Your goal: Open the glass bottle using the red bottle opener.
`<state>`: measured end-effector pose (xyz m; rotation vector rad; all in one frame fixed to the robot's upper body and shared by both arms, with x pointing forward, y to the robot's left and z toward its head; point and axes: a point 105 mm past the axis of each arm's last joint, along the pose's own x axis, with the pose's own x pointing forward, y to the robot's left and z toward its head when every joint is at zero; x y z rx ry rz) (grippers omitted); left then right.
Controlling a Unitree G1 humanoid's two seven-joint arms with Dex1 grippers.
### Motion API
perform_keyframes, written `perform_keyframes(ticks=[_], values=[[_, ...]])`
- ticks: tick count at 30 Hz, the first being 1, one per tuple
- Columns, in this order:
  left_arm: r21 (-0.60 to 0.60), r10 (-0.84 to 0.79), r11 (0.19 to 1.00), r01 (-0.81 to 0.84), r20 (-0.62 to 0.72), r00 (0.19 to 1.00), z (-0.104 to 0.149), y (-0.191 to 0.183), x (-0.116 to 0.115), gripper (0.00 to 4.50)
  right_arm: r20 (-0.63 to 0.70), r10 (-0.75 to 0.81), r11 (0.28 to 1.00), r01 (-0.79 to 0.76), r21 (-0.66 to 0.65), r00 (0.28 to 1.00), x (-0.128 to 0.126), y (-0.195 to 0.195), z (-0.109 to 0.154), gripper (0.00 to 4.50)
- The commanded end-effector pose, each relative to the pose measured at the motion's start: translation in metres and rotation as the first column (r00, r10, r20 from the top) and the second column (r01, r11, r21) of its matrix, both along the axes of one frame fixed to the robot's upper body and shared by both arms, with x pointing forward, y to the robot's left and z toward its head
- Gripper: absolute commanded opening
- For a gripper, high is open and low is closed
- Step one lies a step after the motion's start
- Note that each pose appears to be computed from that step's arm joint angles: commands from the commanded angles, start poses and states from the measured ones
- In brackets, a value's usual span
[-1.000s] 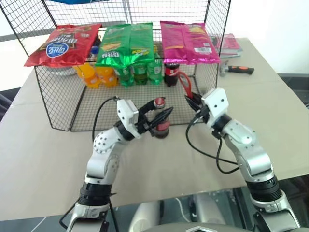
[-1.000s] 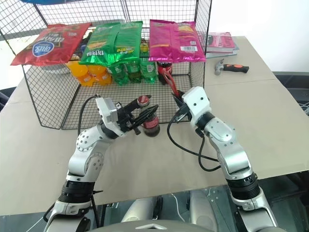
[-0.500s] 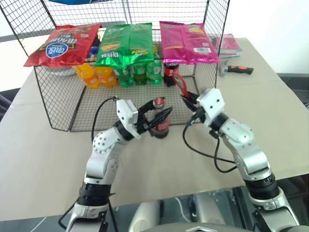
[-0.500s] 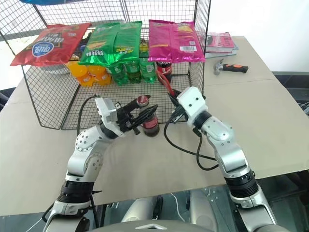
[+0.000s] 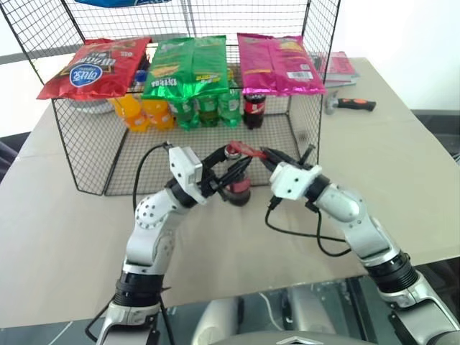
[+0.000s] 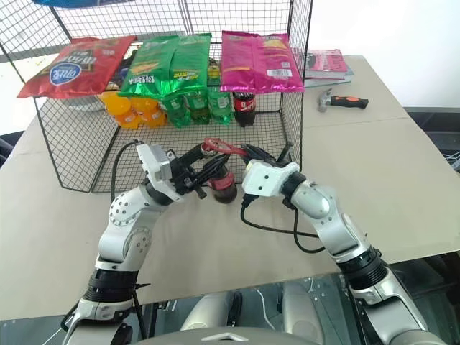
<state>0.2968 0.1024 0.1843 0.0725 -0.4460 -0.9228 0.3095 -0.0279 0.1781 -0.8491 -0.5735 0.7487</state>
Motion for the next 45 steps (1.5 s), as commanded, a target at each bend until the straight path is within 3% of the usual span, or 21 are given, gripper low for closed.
perform_keyframes(ticks=[1,15,30,35,41,45], values=[[0.048,0.03,0.998,-0.027,-0.053,0.998,-0.016,0.004,0.002,1.52,0.102,0.057,0.998,-0.054,-0.03,0.993,-0.011,0.012,0.007,0.0],[0.066,0.046,0.997,-0.041,-0.082,0.996,-0.021,0.003,0.007,1.52,0.304,0.121,0.986,-0.079,-0.146,0.945,-0.006,0.039,0.003,0.0],[0.074,0.053,0.996,-0.045,-0.098,0.994,-0.025,0.002,0.01,1.52,0.457,0.136,0.961,-0.005,-0.276,0.879,0.002,0.028,0.019,0.0],[0.072,0.059,0.996,-0.052,-0.097,0.994,-0.026,0.003,0.01,1.52,0.432,0.123,0.961,0.001,-0.275,0.894,0.007,0.023,0.017,0.0],[0.068,0.069,0.996,-0.062,-0.096,0.993,-0.025,0.005,0.011,1.52,0.283,0.201,0.945,-0.11,-0.308,0.938,-0.003,0.03,-0.014,0.0],[0.069,0.084,0.995,-0.077,-0.1,0.991,-0.025,0.007,0.013,1.52,0.251,0.208,0.947,-0.131,-0.295,0.945,-0.006,0.035,-0.019,0.0]])
